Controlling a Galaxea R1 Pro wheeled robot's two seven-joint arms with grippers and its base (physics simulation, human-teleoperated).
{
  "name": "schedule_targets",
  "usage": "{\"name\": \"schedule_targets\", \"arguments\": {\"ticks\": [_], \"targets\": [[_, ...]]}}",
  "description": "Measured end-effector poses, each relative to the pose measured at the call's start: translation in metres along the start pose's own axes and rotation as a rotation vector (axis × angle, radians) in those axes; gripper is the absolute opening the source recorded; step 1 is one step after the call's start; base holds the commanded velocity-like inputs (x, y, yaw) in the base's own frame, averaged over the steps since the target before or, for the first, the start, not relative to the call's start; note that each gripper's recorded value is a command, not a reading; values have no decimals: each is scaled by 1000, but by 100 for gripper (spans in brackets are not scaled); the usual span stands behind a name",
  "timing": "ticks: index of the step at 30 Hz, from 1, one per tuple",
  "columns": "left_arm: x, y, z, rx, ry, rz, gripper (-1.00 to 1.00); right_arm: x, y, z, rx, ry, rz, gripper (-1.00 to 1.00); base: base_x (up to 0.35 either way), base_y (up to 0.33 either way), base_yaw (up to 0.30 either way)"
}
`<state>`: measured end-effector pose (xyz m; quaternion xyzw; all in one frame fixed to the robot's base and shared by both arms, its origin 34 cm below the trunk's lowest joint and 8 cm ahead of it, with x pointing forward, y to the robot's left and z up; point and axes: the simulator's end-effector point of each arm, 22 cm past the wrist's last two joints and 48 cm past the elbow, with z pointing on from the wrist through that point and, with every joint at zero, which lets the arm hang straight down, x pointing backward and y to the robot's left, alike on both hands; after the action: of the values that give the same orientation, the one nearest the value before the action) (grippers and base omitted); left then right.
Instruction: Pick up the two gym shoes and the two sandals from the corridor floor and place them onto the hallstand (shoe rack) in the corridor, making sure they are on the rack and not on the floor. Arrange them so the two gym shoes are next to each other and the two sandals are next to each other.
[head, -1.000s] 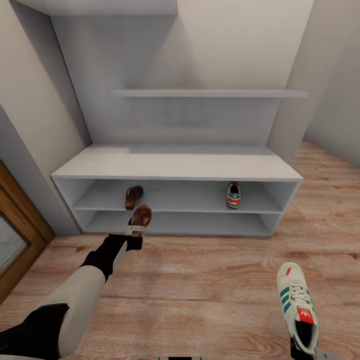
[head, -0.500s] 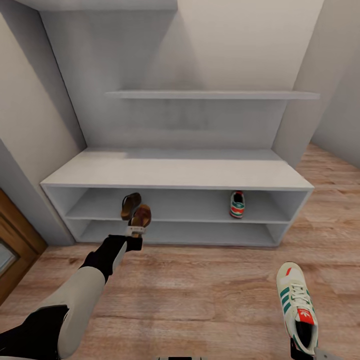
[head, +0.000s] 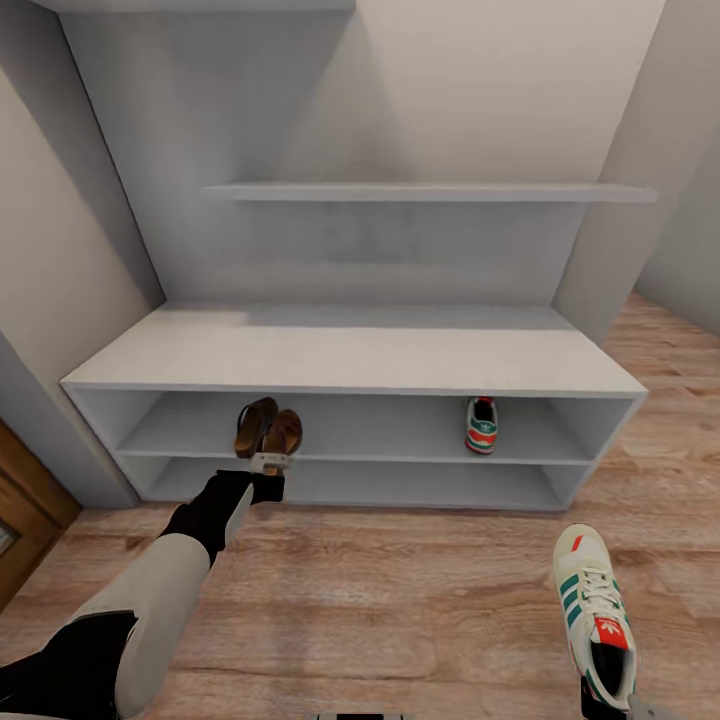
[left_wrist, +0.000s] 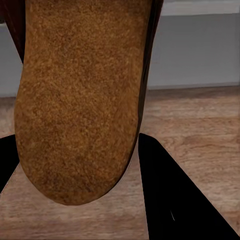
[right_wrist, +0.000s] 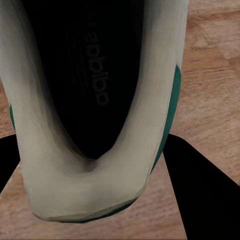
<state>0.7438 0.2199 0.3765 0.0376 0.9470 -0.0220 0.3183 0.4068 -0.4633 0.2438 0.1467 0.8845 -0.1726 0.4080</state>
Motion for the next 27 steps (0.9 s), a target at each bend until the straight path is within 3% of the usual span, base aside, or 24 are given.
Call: {"name": "schedule_targets", "arguments": {"ticks": [4, 27], "targets": [[0, 0, 0, 0, -1, 0, -100, 0, 0, 0, 0, 0, 0, -100, 284, 0, 0], [-1, 0, 0, 1, -6, -1, -100, 0, 0, 0, 0, 0, 0, -100, 106, -37, 0]]}}
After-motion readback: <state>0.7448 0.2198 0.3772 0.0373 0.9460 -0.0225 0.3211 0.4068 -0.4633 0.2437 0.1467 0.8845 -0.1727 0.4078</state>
